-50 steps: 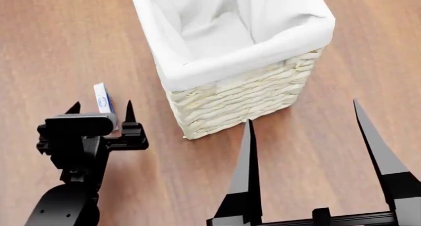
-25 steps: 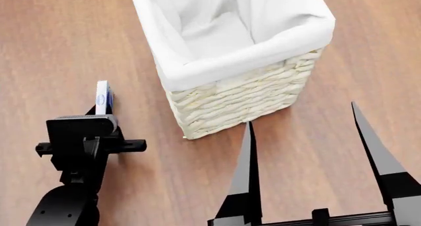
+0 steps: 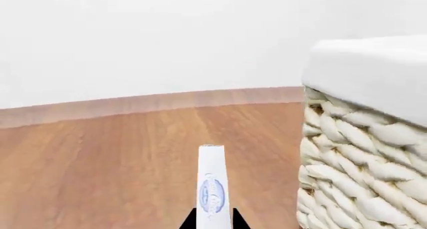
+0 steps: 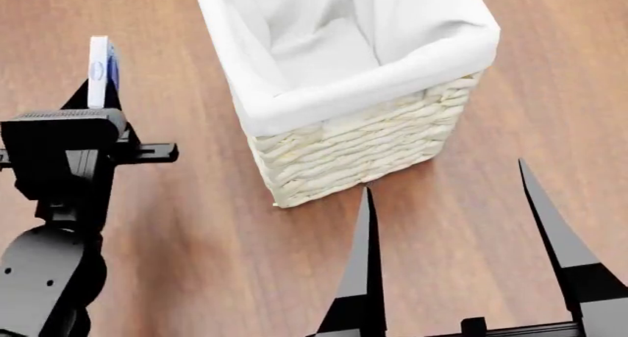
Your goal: Pick up the alphabet soup and the cream cheese box, and put them in the basket.
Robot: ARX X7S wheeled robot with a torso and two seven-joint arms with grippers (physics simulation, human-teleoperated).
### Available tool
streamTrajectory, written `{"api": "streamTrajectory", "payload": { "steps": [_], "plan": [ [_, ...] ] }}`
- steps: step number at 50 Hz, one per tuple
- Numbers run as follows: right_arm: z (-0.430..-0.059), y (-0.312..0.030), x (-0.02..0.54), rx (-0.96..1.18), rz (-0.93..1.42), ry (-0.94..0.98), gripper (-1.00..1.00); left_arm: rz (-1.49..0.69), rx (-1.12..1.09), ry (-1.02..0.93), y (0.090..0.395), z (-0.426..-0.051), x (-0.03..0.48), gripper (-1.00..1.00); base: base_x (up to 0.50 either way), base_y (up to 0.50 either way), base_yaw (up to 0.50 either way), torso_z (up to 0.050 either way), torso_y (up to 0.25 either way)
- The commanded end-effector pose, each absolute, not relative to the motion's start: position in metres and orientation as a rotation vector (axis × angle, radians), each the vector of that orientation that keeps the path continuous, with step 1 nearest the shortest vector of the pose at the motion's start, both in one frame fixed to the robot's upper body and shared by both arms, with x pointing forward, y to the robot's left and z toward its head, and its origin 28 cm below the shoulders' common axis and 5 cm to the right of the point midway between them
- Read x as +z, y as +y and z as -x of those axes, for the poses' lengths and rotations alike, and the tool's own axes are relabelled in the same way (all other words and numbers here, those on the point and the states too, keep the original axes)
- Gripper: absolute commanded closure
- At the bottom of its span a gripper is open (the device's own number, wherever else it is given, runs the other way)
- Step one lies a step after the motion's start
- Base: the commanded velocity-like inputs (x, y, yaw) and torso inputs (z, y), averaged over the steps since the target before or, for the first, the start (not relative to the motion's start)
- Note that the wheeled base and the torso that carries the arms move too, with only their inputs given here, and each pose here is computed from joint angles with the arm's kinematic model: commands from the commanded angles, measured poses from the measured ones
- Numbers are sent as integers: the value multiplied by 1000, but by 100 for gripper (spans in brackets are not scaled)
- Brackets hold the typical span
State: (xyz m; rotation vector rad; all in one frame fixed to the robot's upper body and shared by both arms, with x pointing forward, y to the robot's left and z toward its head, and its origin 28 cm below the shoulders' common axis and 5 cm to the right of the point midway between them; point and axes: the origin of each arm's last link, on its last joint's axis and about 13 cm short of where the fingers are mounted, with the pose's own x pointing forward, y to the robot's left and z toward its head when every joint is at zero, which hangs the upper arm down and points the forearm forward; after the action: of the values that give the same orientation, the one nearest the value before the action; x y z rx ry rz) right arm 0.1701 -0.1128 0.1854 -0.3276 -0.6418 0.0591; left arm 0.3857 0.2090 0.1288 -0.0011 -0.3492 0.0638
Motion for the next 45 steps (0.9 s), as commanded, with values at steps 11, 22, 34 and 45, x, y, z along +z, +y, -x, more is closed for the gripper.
{"api": "streamTrajectory", "payload": {
  "steps": [11, 22, 34, 45],
  "plan": [
    [-166, -112, 187, 65, 330, -647, -100, -85, 145, -698, 239, -409, 282, 100, 0, 0, 0, 0, 1],
    [-165, -111, 188, 61, 358, -634, -100, 96, 151, -672, 260, -429, 375, 100, 0, 0, 0, 0, 1],
    [-166, -113, 180, 59, 352, -617, -100, -162, -682, -557, 208, -421, 418, 100, 0, 0, 0, 0, 0],
    [-167, -114, 176, 61, 338, -606, -100, -337, -863, -457, 186, -427, 399, 100, 0, 0, 0, 0, 1]
  ]
}}
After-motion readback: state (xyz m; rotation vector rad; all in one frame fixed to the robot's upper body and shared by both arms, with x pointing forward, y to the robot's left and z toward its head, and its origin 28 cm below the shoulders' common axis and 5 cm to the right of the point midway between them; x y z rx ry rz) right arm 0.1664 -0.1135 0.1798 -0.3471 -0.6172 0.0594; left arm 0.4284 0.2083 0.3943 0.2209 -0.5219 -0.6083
